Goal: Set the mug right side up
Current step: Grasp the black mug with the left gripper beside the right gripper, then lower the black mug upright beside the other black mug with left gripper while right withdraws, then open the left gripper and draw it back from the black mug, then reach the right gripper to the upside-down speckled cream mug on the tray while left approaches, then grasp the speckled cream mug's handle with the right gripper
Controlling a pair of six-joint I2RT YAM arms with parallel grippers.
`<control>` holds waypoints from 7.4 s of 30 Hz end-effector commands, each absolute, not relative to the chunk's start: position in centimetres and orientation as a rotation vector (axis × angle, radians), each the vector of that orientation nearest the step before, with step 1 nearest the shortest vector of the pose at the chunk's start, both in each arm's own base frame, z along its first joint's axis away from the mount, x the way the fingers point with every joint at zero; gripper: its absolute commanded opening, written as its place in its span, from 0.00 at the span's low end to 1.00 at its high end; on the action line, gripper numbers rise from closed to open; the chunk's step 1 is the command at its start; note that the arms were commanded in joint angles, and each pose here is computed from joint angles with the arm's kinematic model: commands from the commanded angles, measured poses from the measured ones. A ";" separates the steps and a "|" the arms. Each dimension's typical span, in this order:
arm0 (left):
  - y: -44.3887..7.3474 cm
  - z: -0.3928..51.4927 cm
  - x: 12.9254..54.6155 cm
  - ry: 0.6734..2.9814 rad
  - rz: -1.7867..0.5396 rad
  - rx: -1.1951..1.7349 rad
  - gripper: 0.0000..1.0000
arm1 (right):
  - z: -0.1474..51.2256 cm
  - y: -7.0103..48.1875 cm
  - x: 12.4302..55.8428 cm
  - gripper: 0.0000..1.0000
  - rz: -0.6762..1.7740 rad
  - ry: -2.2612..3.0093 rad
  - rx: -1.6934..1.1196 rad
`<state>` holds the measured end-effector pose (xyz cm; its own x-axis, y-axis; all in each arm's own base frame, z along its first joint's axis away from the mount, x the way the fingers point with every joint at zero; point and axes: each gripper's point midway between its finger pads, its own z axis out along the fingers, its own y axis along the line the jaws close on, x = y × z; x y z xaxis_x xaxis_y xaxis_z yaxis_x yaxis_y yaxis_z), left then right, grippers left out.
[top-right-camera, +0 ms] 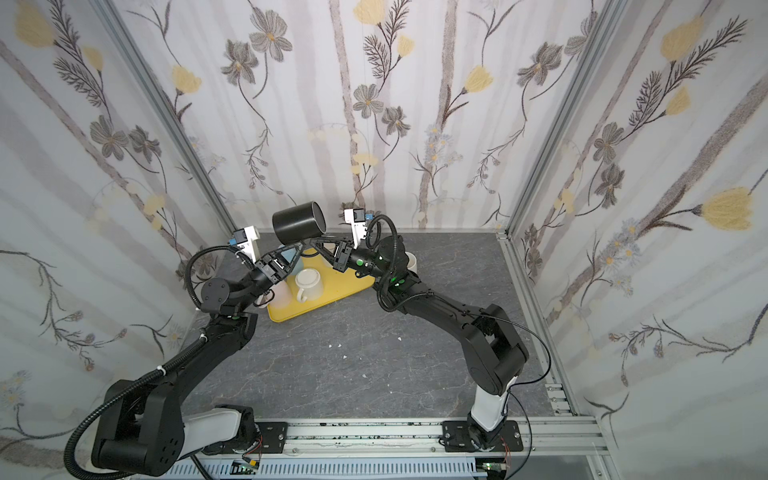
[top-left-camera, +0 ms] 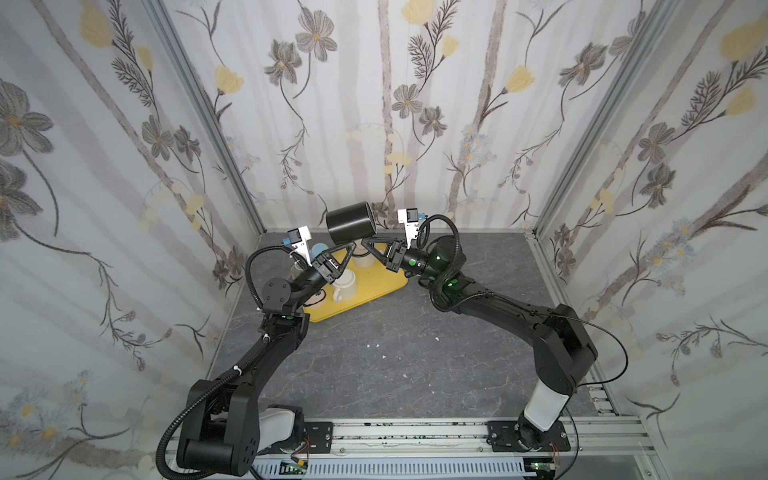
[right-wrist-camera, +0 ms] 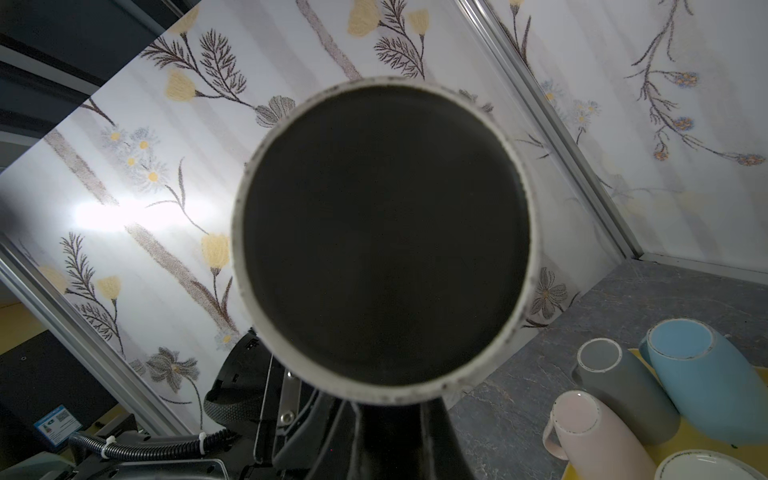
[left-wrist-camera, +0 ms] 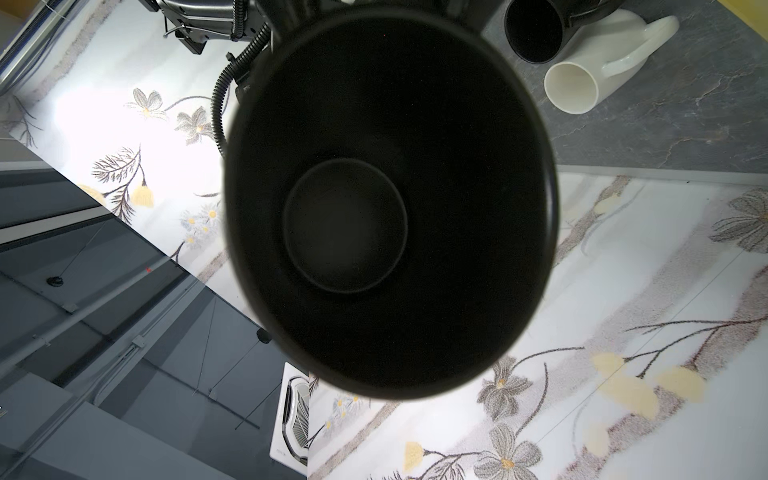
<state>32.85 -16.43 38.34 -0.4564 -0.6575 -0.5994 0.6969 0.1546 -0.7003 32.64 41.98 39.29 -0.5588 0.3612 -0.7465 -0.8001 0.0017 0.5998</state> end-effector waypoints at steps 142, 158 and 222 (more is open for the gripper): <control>-13.4 17.5 54.6 2.187 -0.409 -0.081 0.69 | 17.3 31.5 35.1 0.59 0.814 2.294 -0.325; -17.7 12.8 65.2 2.298 -0.435 0.159 0.68 | 18.5 28.6 36.5 0.59 0.751 2.295 -0.283; -17.6 16.4 38.8 2.241 -0.701 0.074 0.67 | 6.2 37.3 43.6 0.42 0.129 2.358 -1.069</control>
